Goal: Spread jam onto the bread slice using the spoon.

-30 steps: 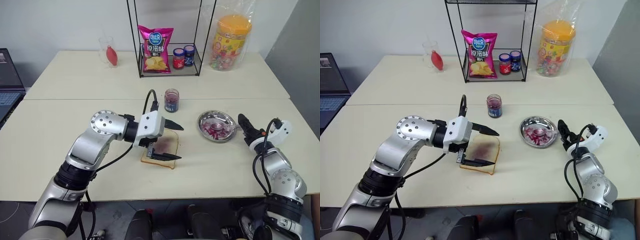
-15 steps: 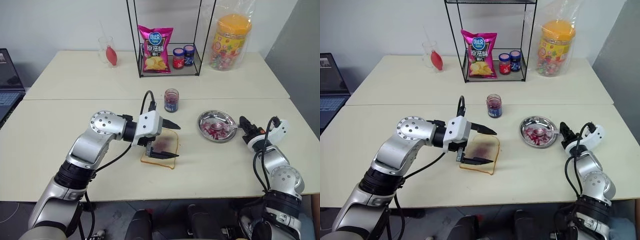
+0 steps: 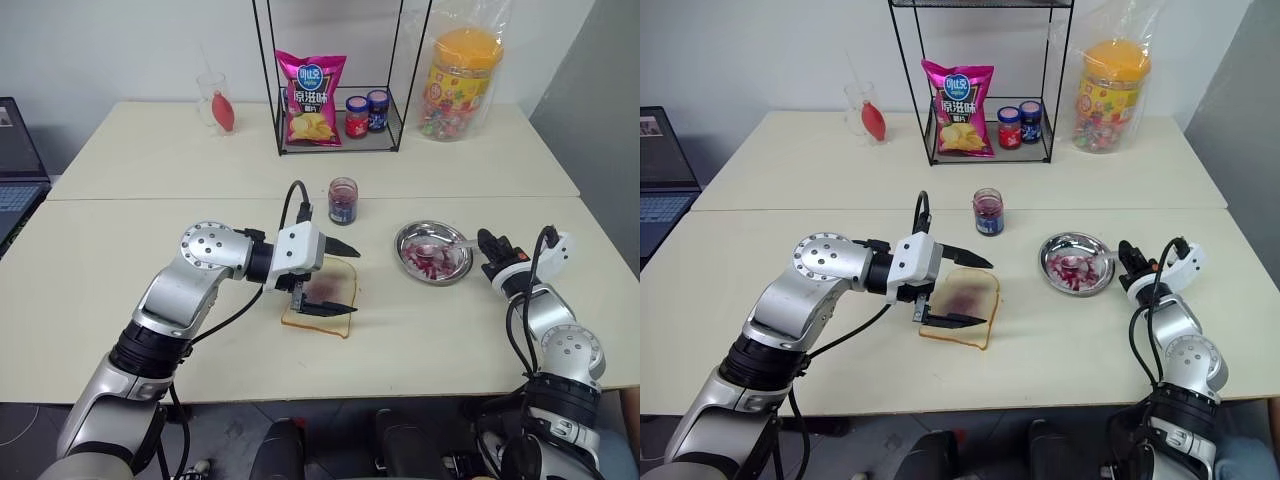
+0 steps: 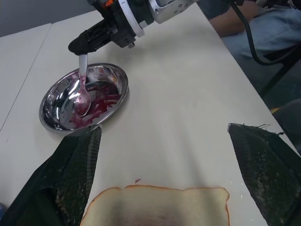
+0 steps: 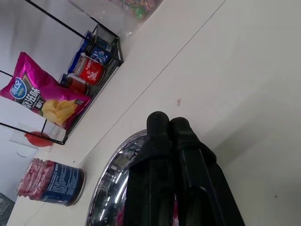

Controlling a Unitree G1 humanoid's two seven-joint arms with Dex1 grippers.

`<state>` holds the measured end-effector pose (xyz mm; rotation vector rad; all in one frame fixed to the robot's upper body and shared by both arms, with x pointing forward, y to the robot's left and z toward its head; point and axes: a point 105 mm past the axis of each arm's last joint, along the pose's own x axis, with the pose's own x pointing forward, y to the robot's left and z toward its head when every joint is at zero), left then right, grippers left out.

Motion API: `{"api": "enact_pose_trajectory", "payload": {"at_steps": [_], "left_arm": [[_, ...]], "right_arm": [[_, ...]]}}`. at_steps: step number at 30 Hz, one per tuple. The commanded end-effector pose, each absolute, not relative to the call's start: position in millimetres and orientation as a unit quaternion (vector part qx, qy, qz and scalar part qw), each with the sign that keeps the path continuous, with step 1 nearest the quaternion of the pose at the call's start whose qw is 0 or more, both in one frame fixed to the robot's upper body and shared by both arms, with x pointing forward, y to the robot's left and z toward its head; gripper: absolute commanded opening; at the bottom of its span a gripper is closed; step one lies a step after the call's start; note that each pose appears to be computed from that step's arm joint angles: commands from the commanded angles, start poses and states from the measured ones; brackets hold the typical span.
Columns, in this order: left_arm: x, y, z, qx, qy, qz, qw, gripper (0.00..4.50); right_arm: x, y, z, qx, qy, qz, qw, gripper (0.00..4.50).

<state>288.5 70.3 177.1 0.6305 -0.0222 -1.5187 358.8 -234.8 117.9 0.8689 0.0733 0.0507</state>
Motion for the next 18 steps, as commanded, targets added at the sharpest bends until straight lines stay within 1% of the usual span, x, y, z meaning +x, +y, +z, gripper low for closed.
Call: {"api": "enact_pose_trajectory", "payload": {"at_steps": [1, 5, 8, 10, 12, 15, 18], "left_arm": [[298.9, 78.3, 194.9, 0.252, -0.029, -0.645, 0.721, 4.5], [306.9, 90.5, 204.8, 0.228, -0.03, -0.611, 0.757, 4.5], [311.6, 98.4, 210.6, 0.214, -0.032, -0.585, 0.781, 4.5], [316.6, 109.9, 213.7, 0.201, -0.028, -0.556, 0.806, 4.5], [319.2, 116.8, 213.8, 0.199, -0.024, -0.539, 0.818, 4.5], [322.9, 127.6, 212.6, 0.196, -0.021, -0.51, 0.837, 4.5], [328.7, 141.5, 216.3, 0.181, -0.023, -0.472, 0.862, 4.5]], "right_arm": [[354.6, -235.4, 155.3, 0.395, -0.011, 0.059, 0.917, 0.02], [349.1, -232.0, 179.8, 0.371, -0.03, 0.081, 0.925, 0.02], [344.4, -227.4, 189.9, 0.343, -0.029, 0.098, 0.934, 0.02], [341.0, -223.0, 202.7, 0.309, -0.034, 0.115, 0.943, 0.02], [340.0, -221.0, 210.2, 0.299, -0.039, 0.123, 0.945, 0.02], [340.2, -212.2, 228.6, 0.281, -0.051, 0.146, 0.947, 0.02], [342.3, -196.1, 253.8, 0.263, -0.068, 0.181, 0.945, 0.02]]}}
